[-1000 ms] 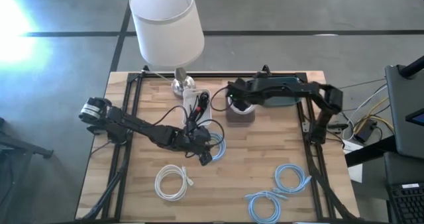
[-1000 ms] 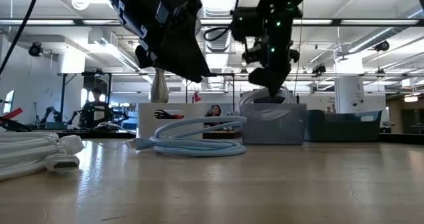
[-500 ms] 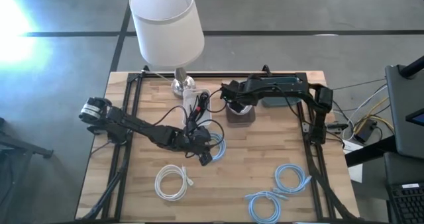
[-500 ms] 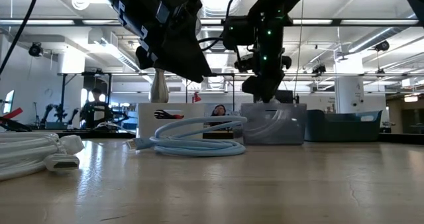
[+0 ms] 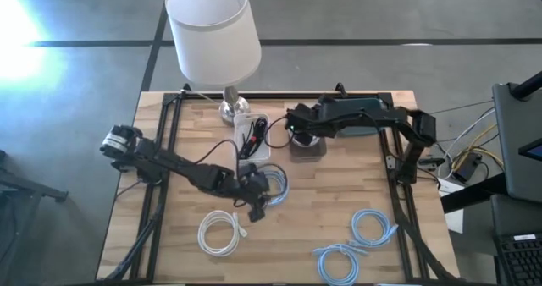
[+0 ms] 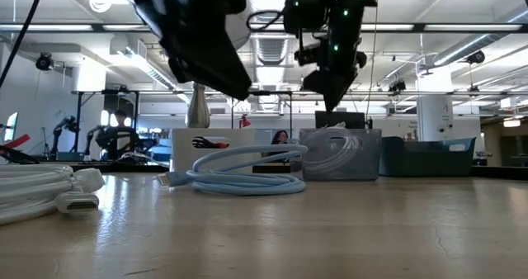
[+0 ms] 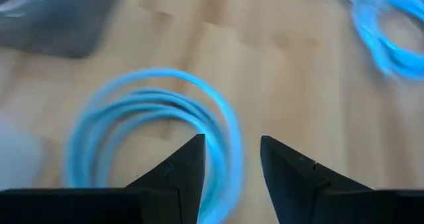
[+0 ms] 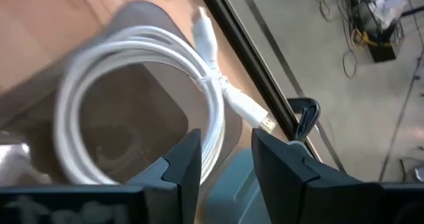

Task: Pick & Place USB Port
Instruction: Put the white HDMI cable into the black bin

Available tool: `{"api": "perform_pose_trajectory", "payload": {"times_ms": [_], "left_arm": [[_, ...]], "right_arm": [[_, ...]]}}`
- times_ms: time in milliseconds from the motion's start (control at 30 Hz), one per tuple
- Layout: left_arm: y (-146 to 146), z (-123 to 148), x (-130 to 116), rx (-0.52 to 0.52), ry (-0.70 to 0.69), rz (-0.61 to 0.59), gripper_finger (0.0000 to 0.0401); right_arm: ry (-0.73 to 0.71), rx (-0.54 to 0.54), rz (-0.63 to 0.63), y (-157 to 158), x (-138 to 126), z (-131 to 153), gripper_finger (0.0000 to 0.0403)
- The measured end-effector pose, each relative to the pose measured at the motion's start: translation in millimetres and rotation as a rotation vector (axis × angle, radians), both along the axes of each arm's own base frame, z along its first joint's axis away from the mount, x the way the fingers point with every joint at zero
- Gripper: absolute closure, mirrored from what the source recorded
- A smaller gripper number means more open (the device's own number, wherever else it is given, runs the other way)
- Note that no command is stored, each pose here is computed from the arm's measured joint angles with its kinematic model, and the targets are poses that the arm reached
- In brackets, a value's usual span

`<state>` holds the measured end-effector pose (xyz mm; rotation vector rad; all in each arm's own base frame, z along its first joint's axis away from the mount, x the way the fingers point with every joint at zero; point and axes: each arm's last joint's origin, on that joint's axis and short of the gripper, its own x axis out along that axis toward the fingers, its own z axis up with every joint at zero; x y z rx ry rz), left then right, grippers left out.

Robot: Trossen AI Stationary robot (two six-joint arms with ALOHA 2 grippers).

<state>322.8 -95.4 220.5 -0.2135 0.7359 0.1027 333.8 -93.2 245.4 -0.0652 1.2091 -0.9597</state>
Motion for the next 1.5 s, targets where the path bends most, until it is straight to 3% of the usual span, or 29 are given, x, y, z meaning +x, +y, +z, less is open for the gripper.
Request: {"api": "perform_pose_trajectory", "payload": {"times_ms": [167, 400, 667, 967, 1200, 1500], "left_arm": [[-22, -1, -11, -0.002, 0.084, -0.141, 0.0252], [-45, -12, -45, 0.082, 0.362, -0.217, 0.0252], [-51, -19, -71, 0.144, 0.556, -0.200, 0.0252], [-42, -45, -87, 0.177, 0.646, -0.177, 0.0252], [-45, -62, -90, 0.022, 0.635, -0.224, 0.0252], [-42, -73, -90, -0.006, 0.568, -0.190, 0.0252]], "right_arm": [[-0.032, -0.006, 0.059, 21, -2, 10, 0.0280], [-0.028, -0.004, 0.134, 46, -3, 9, 0.0275], [-0.040, 0.006, 0.161, 65, -3, 5, 0.0273], [-0.061, 0.017, 0.202, 87, -1, 5, 0.0278], [-0.067, 0.019, 0.248, 102, -1, 5, 0.0270], [-0.170, 0.019, 0.268, 109, 7, 5, 0.0274]]}}
